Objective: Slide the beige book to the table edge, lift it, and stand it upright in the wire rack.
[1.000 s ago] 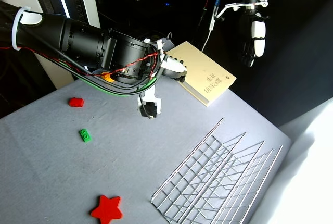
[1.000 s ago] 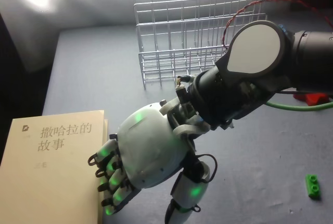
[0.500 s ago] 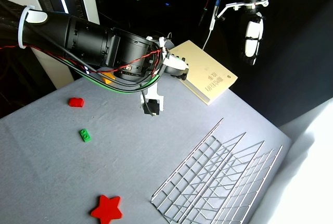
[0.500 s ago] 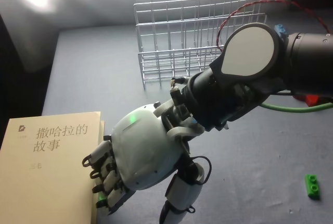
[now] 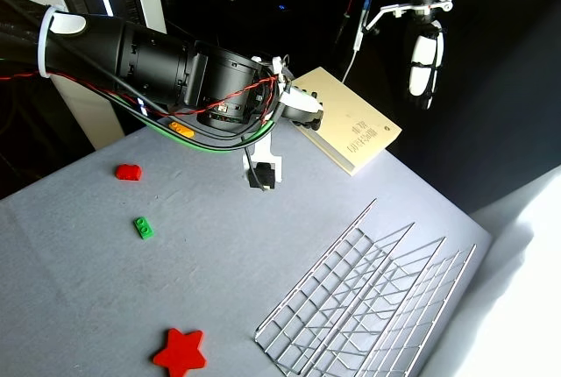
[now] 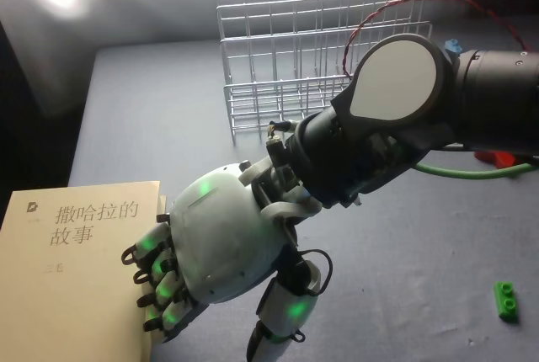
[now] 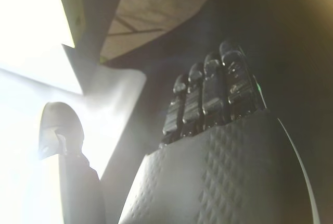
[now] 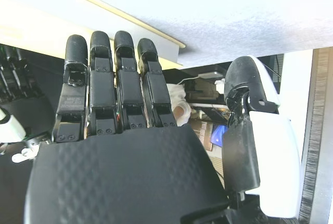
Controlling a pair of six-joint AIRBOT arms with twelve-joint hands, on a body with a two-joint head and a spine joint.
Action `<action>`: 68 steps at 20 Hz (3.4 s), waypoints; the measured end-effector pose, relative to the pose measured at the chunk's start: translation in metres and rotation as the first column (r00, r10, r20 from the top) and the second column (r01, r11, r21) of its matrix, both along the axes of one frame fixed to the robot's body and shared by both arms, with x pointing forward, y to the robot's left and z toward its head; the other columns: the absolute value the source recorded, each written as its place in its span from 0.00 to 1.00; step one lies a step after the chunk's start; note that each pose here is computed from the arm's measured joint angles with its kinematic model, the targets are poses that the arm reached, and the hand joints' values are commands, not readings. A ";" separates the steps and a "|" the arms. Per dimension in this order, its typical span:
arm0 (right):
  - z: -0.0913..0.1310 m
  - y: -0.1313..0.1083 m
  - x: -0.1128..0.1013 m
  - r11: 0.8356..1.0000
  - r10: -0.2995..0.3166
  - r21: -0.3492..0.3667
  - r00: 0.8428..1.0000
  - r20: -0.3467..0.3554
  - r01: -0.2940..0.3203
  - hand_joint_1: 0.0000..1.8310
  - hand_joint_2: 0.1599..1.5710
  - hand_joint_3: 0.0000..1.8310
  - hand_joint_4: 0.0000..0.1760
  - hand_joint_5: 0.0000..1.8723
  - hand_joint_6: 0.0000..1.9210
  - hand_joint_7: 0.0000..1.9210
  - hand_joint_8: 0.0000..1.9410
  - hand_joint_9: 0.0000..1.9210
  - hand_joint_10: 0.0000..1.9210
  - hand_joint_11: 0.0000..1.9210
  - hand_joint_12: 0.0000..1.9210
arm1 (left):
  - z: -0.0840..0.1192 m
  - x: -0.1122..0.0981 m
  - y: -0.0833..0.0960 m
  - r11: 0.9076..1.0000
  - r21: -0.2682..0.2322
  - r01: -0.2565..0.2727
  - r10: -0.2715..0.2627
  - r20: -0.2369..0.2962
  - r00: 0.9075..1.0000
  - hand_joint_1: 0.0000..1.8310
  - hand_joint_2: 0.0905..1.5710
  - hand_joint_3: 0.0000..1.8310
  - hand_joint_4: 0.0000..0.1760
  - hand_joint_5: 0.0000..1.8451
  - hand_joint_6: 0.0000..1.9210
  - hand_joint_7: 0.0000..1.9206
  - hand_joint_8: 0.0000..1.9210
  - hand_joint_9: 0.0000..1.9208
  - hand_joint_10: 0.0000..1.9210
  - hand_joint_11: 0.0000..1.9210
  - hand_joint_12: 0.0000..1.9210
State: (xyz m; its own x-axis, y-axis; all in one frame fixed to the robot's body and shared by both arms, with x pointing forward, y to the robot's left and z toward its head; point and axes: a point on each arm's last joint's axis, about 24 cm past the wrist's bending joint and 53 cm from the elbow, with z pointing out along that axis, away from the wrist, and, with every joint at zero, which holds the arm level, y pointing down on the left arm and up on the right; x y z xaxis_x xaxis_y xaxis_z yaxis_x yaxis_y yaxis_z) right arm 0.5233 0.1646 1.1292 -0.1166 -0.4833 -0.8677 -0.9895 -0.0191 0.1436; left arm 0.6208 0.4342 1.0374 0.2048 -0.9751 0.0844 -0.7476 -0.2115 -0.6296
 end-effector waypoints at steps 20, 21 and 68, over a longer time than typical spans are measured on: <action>0.005 -0.098 0.037 0.988 -0.149 -0.032 0.989 0.012 0.150 0.10 0.72 0.00 0.00 0.16 0.00 0.16 0.00 0.15 0.00 0.00 0.39 | -0.014 0.032 -0.049 0.994 -0.063 0.084 -0.076 0.125 0.989 0.32 0.62 0.00 0.00 0.06 0.00 0.06 0.00 0.06 0.00 0.00 0.19; 0.005 -0.107 0.039 0.986 -0.164 -0.035 0.986 0.012 0.164 0.11 0.71 0.00 0.00 0.17 0.00 0.17 0.00 0.16 0.00 0.00 0.42 | -0.012 0.035 -0.053 0.994 -0.075 0.084 -0.072 0.146 0.987 0.32 0.62 0.00 0.00 0.07 0.00 0.07 0.00 0.06 0.00 0.00 0.20; 0.061 -0.234 0.035 0.976 -0.218 -0.012 0.975 -0.038 0.218 0.12 0.71 0.00 0.00 0.18 0.00 0.17 0.00 0.17 0.00 0.00 0.46 | -0.061 0.009 -0.109 0.974 -0.141 0.180 -0.166 0.106 0.981 0.57 0.67 0.00 0.00 0.33 0.01 0.31 0.01 0.30 0.01 0.10 0.48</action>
